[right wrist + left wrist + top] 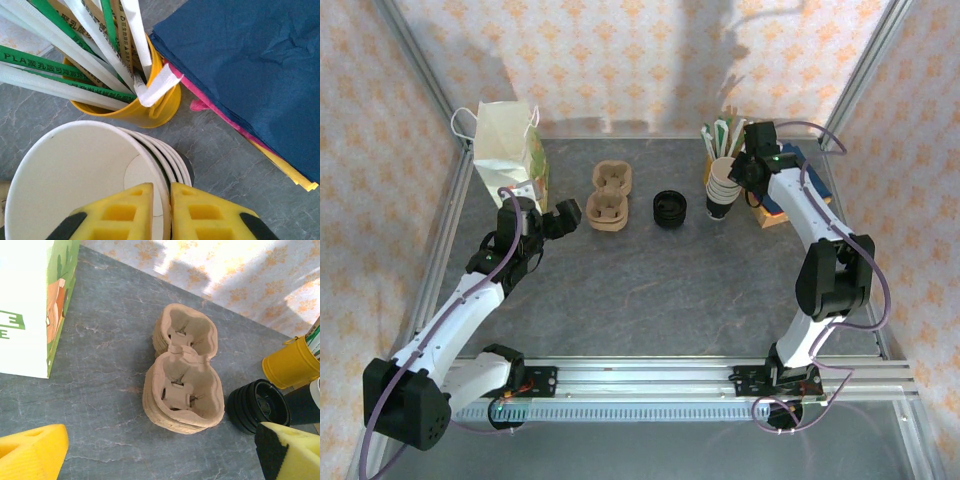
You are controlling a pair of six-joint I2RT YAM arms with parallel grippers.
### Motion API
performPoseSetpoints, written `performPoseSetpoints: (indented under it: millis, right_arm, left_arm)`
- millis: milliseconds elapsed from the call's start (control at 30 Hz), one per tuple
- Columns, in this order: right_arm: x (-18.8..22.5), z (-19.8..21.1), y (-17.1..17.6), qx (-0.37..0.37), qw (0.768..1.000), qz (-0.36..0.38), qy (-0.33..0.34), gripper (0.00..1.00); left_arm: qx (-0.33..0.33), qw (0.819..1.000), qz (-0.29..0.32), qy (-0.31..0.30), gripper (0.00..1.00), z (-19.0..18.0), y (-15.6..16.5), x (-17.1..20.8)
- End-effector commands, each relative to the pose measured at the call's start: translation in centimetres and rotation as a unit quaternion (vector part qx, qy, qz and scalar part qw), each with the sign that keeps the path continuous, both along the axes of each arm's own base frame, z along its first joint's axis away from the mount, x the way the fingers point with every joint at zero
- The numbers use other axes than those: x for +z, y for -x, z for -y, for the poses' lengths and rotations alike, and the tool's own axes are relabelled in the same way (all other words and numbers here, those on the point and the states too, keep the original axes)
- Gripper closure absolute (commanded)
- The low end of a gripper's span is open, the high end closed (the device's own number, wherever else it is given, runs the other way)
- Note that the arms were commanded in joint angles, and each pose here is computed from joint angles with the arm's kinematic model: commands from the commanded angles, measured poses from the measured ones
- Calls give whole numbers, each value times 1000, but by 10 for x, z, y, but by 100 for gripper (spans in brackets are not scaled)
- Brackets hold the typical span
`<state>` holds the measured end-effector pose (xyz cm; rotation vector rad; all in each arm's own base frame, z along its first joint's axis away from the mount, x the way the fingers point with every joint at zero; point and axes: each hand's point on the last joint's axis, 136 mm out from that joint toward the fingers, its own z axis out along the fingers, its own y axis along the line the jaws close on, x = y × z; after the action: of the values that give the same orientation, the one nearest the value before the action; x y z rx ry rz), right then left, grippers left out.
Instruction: Pack the takeout coffee
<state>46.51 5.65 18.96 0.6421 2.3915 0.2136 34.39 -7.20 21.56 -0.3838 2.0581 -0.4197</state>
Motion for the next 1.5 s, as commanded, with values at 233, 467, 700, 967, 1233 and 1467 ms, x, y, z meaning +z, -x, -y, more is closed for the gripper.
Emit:
performPoseSetpoints:
  millis: [233, 467, 700, 967, 1233, 1467]
  right_arm:
    - [35, -1, -6, 2, 1000, 25, 3, 94]
    - [79, -9, 2, 31, 998, 50, -8, 98]
    - [147, -18, 27, 65, 992, 100, -36, 99]
    - [205, -33, 74, 100, 981, 154, -56, 99]
    - [176, -83, 116, 144, 978, 146, -33, 99]
    - [94, -139, 146, 192, 975, 110, -15, 98]
  left_arm:
    - [-10, 1000, 21, 0, 3, 5, -6, 17]
    - [-10, 1000, 25, 1, 3, 5, -7, 24]
    - [19, 999, 33, -36, 2, -11, -4, 40]
    - [30, 997, 54, -43, 2, -17, 4, 56]
    - [28, 998, 46, -36, 2, -16, 4, 45]
    - [22, 999, 41, -21, 2, -12, 4, 37]
